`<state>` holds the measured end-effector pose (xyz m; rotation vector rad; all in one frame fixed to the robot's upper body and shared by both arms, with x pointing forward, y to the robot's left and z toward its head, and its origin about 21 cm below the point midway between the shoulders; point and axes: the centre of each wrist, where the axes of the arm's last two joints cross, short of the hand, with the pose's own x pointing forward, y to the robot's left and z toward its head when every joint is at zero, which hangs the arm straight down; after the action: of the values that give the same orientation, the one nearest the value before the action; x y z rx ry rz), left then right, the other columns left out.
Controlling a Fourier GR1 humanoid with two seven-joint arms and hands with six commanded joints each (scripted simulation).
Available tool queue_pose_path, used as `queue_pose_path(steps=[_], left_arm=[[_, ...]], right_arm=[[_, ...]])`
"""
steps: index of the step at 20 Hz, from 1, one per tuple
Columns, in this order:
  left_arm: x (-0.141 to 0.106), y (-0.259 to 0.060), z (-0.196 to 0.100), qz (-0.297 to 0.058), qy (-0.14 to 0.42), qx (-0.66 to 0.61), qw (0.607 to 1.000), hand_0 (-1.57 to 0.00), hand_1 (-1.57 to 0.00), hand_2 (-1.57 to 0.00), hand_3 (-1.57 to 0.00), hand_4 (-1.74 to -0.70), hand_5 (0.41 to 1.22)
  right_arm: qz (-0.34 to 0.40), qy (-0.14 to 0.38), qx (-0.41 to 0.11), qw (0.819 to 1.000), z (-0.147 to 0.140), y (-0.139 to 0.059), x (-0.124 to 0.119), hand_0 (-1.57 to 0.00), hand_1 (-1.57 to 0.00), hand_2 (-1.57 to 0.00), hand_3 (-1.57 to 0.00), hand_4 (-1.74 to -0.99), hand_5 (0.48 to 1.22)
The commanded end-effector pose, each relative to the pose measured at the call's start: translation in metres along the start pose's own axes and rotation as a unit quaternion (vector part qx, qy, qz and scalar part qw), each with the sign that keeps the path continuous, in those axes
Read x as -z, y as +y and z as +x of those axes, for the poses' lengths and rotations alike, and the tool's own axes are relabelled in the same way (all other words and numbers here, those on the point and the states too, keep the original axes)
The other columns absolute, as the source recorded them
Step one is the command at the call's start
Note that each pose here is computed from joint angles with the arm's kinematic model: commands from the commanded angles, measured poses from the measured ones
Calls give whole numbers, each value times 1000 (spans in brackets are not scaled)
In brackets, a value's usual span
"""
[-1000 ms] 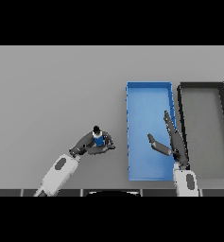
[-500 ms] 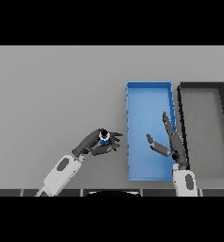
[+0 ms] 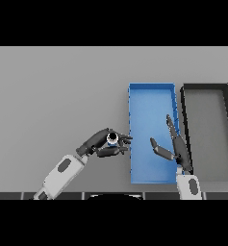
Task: Pick up the blue pipe and place it into the blue bin.
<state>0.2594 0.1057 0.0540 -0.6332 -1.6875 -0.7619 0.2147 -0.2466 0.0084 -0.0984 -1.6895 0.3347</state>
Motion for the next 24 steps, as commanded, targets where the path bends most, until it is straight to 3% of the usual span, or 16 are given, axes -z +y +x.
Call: queue_pose_path(steps=[1, 9, 12, 14, 17, 21, 24], left_arm=[[1, -2, 0, -3, 2, 0, 1000, -1566, -1566, -1567, -1441, -1727, 1219], [-4, 1, -3, -7, 16, 5, 1000, -1570, -1570, -1570, -1442, -1730, 1220], [-1, 1, -2, -7, 12, 4, 1000, -1571, -1571, -1571, -1438, -1731, 1221], [-2, 0, -4, -11, 15, 4, 1000, -1571, -1571, -1571, -1440, -1731, 1221], [1, 0, -2, -10, 11, 10, 1000, -1571, -1571, -1571, -1440, -1730, 1221], [-3, 0, -5, -12, 17, 4, 1000, -1571, -1571, -1571, -1439, -1731, 1221], [3, 2, -2, -11, 23, 12, 1000, -1571, -1571, -1571, -1438, -1732, 1221]], right_arm=[[-2, -1, 2, 1000, 1, 1, -2, 1, 1, 1, 1, -1186, 629], [-26, 10, 9, 1000, 0, 3, -8, 1, 1, 1, 1, -1207, 619], [-12, -32, 36, 999, 12, -4, -7, 1, 1, 1, 1, -1195, 610], [32, -52, 76, 995, 30, -15, -2, 1, 1, 1, 1, -1199, 593], [112, -72, 86, 987, 63, -26, 6, 1, 1, 1, 1, -1232, 550], [209, -101, 46, 972, 106, -25, 17, 1, 1, 1, 1, -1286, 520], [271, -115, 32, 955, 133, -14, 29, 1, 1, 1, 1, -1301, 520]])
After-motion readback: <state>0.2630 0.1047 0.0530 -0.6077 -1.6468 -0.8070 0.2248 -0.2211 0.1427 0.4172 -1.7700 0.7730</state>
